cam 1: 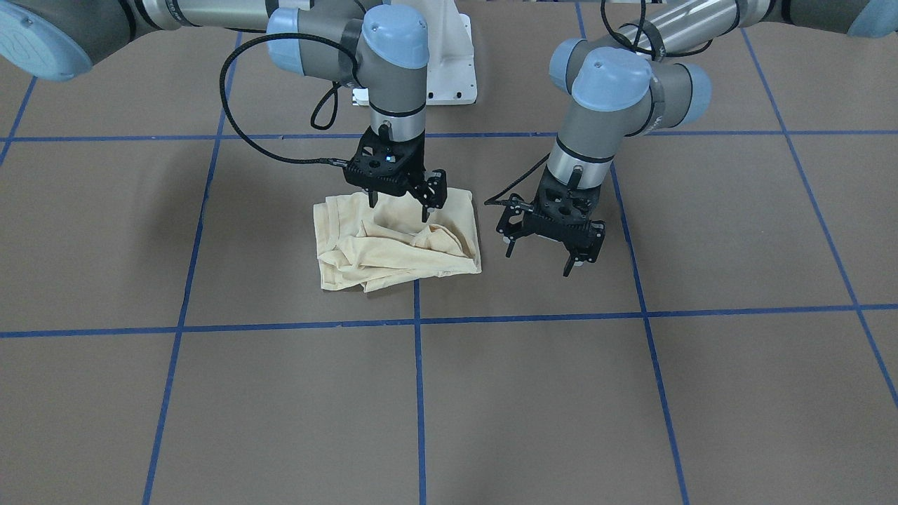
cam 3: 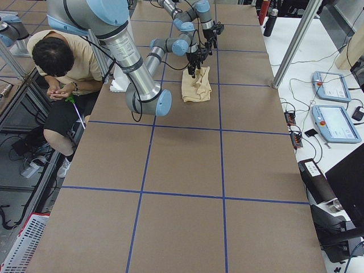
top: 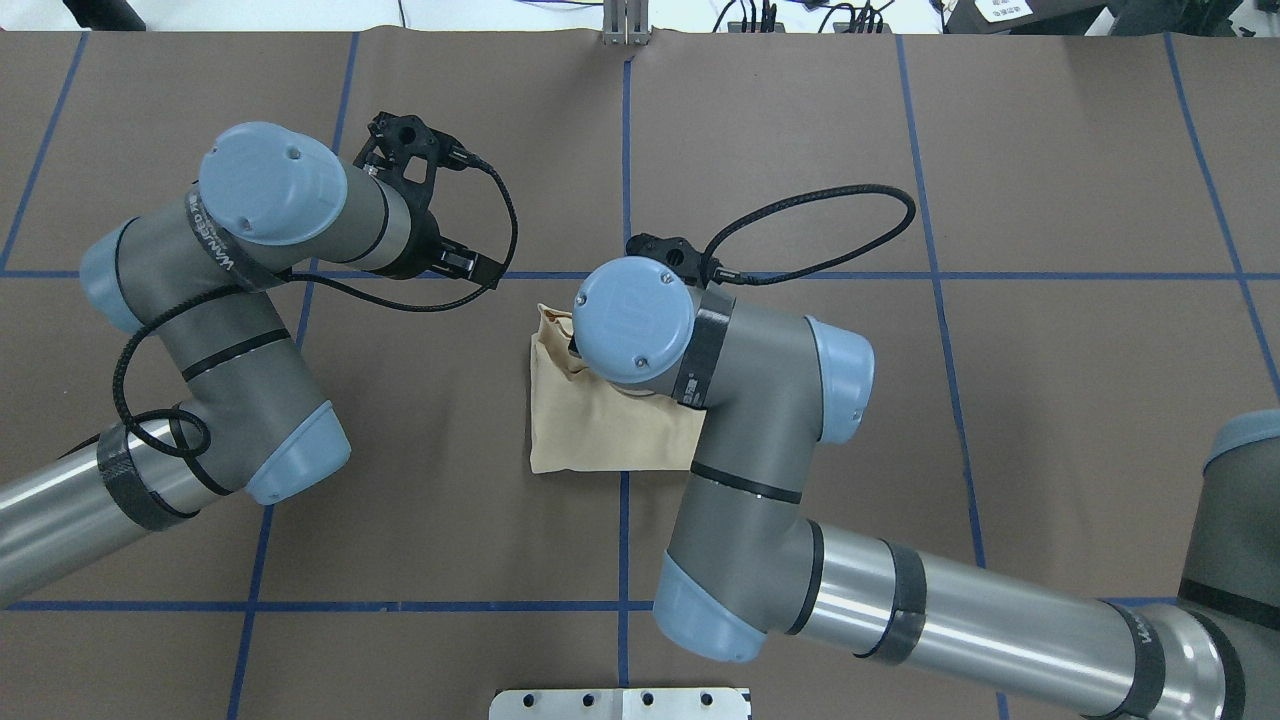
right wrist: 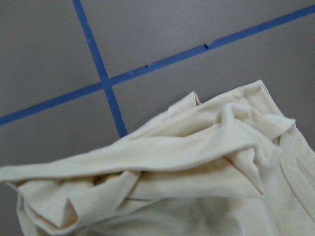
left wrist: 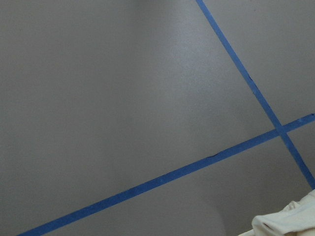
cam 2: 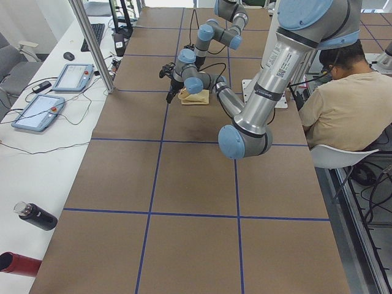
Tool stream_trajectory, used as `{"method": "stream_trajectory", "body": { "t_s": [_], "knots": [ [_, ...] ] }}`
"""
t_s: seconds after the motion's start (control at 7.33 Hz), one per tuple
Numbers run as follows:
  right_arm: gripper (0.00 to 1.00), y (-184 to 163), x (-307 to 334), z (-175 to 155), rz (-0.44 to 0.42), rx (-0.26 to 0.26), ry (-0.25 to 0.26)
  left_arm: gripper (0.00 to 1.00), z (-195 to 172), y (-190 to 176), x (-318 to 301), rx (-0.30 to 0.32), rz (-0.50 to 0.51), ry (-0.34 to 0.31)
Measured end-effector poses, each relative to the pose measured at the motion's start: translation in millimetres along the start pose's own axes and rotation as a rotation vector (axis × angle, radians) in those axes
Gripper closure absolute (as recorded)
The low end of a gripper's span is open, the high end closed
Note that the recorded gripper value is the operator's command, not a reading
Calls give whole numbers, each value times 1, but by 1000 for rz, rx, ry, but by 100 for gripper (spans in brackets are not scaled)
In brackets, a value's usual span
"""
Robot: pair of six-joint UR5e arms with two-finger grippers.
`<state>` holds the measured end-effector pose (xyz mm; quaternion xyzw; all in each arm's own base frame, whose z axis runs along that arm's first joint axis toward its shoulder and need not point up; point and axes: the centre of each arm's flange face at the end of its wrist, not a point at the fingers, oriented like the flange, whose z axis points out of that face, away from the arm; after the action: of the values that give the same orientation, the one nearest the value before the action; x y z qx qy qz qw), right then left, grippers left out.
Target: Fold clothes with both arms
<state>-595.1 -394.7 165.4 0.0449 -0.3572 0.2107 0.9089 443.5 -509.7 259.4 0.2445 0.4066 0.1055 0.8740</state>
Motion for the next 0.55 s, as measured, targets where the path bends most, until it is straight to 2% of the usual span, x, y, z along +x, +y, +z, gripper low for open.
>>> {"method": "stream_trajectory", "body": {
  "t_s": [0.14, 0.27, 0.41, 0.55],
  "knots": [
    [3, 20, -1, 14, -20, 13, 25, 0, -1, 1, -1, 1, 0, 1],
    [16, 29, -3, 24, -36, 28, 42, 0, -3, 2, -1, 3, 1, 2],
    [22, 27, -9, 29, -64, 54, 52, 0, -5, 2, -1, 4, 0, 5],
    [23, 14, -13, 35, -105, 93, 61, 0, -7, 3, -1, 6, -1, 6]
  ]
}}
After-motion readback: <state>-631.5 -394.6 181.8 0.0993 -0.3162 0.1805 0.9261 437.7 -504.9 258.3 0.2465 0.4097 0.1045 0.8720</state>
